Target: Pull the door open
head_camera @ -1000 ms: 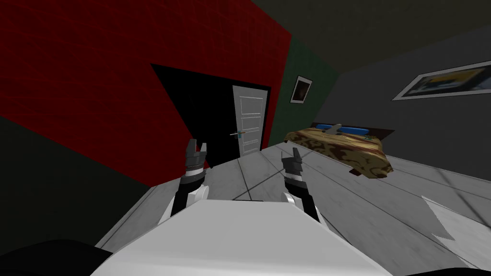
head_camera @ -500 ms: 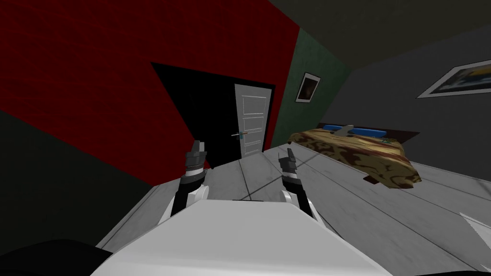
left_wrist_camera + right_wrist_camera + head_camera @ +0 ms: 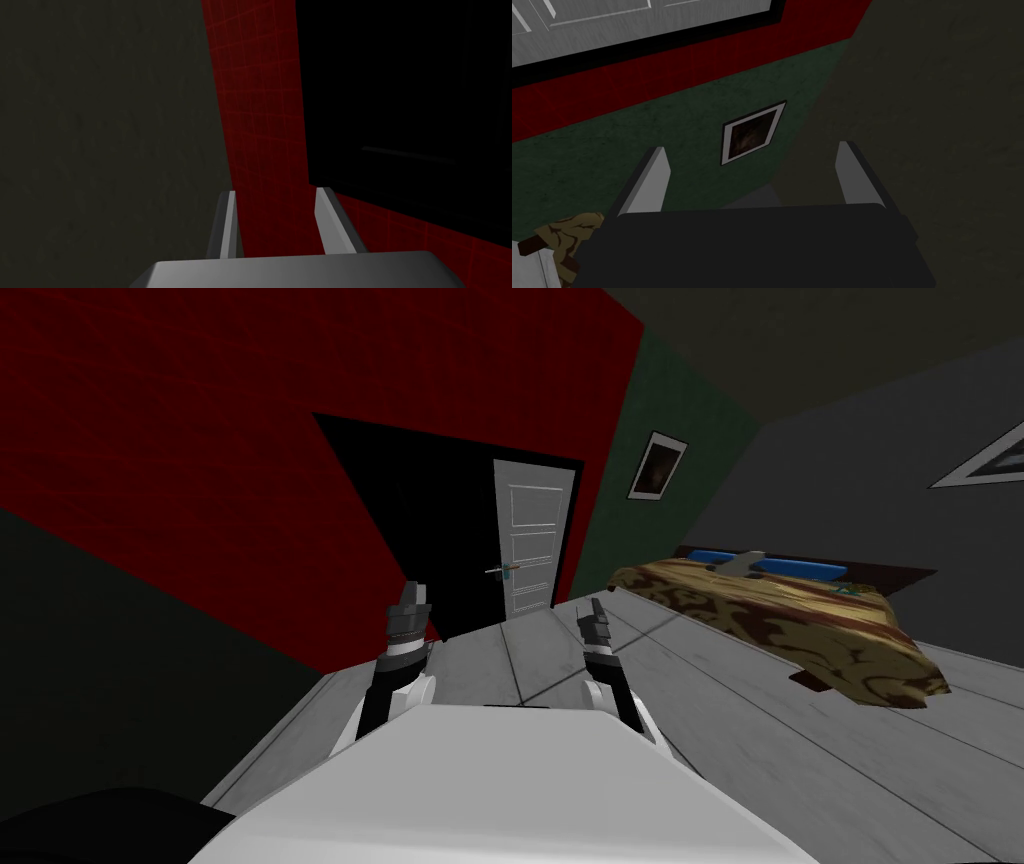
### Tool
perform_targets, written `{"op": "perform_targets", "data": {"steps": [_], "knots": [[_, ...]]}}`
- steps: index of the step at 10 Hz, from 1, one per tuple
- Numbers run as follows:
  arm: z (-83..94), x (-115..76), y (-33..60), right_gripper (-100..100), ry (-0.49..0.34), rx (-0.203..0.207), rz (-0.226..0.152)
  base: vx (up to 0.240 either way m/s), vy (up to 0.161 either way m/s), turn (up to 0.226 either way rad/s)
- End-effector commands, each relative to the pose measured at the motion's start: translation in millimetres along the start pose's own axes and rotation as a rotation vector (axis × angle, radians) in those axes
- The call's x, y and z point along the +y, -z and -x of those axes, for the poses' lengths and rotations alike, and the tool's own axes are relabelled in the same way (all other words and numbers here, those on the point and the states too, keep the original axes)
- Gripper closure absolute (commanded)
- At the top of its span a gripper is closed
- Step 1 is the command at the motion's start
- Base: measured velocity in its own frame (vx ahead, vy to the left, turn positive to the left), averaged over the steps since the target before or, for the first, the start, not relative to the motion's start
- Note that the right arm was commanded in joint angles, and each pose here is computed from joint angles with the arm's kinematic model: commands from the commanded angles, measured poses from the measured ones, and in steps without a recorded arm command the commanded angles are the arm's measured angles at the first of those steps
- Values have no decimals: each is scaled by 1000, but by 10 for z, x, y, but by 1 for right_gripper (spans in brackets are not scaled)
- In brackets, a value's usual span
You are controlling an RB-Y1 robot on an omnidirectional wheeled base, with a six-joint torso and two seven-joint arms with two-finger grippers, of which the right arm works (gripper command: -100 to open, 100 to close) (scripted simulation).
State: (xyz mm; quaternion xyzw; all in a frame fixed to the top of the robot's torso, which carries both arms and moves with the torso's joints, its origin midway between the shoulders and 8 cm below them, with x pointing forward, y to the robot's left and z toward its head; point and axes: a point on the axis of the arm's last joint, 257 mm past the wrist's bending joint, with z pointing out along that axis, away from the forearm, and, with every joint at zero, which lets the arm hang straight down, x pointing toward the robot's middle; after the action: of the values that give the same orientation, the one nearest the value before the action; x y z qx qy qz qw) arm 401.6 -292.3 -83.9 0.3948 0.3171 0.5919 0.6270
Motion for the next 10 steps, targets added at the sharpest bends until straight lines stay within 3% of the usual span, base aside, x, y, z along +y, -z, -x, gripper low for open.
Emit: {"op": "perform_targets", "data": {"steps": [1,10], "knots": [[2,-109,-29,-100,6,10,-15,99,14,56],[25,-794,-198,-100,43,54,-115,101,6,79]]}}
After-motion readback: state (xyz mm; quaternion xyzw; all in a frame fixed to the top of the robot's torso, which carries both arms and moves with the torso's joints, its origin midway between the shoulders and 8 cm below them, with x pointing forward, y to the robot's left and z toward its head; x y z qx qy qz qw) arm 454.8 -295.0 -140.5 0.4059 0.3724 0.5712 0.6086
